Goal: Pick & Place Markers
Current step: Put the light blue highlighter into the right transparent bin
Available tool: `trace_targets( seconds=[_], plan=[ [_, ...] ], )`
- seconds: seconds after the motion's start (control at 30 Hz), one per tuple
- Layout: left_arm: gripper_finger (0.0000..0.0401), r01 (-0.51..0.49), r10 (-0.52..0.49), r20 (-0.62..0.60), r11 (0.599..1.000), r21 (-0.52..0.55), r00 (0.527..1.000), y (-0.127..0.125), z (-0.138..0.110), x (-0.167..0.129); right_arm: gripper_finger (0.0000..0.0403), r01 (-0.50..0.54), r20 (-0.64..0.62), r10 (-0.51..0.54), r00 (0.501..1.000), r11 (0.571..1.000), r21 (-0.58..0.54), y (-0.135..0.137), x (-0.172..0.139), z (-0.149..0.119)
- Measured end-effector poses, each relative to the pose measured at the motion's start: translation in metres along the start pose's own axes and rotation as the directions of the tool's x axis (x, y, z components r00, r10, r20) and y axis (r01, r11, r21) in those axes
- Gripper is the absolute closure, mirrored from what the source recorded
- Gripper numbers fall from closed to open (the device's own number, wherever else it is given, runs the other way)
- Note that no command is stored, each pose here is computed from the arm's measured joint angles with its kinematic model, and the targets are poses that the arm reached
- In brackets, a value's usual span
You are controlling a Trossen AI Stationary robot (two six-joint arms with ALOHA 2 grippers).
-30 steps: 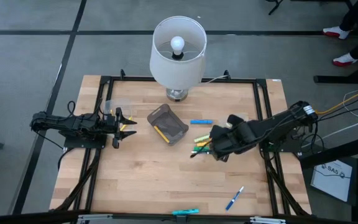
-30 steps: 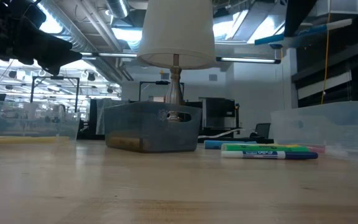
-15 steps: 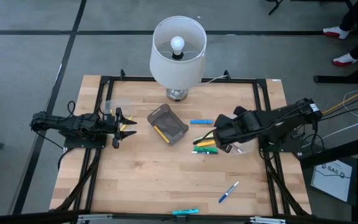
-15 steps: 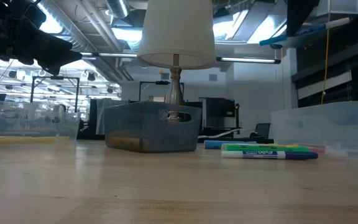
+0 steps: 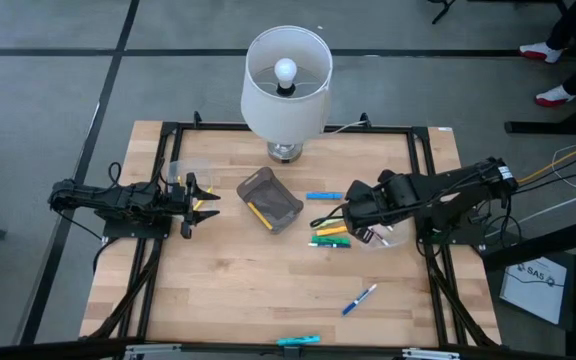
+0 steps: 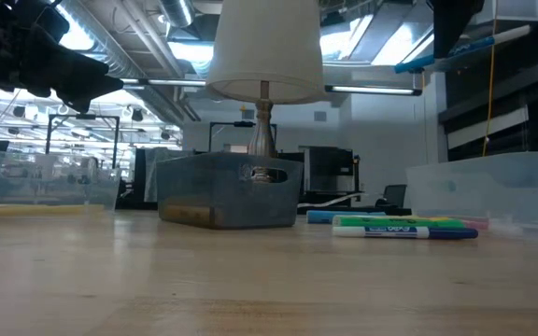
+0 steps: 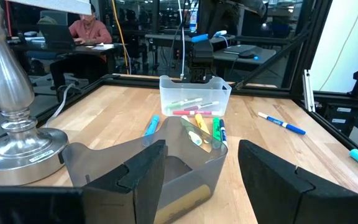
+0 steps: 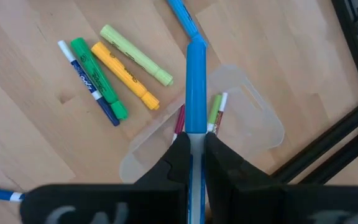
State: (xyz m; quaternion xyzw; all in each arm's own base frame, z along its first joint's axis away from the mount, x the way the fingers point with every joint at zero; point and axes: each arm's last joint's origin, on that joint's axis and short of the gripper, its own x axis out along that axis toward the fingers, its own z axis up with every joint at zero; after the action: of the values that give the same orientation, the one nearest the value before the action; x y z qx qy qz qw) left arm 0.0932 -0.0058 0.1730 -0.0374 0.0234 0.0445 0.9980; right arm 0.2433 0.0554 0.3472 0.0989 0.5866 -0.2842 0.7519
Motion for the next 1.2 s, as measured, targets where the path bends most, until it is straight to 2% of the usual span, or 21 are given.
trace_targets(
  seconds=[0.27,0.53,0.9,1.2],
  plan=[
    [0.0205,0.000,0.000,0.000,1.000,0.000,1.000,0.000,0.000,0.000,0.0376,-0.006,-0.008,0.006,1.000,0.997,0.078,0.000,0.000,0.000],
    [0.0205,0.000,0.000,0.000,1.000,0.000,1.000,0.000,0.000,0.000,0.0377,0.003,-0.012,-0.001,1.000,0.971,0.238,0.001,0.001,-0.002],
    [0.0205,0.000,0.000,0.000,1.000,0.000,1.000,0.000,0.000,0.000,0.0377,0.098,-0.085,-0.071,0.994,0.924,0.370,-0.014,0.026,-0.028],
    [0.0205,0.000,0.000,0.000,1.000,0.000,1.000,0.000,0.000,0.000,0.0377,0.084,-0.128,-0.031,0.991,0.898,0.433,-0.016,0.058,-0.048]
  ],
)
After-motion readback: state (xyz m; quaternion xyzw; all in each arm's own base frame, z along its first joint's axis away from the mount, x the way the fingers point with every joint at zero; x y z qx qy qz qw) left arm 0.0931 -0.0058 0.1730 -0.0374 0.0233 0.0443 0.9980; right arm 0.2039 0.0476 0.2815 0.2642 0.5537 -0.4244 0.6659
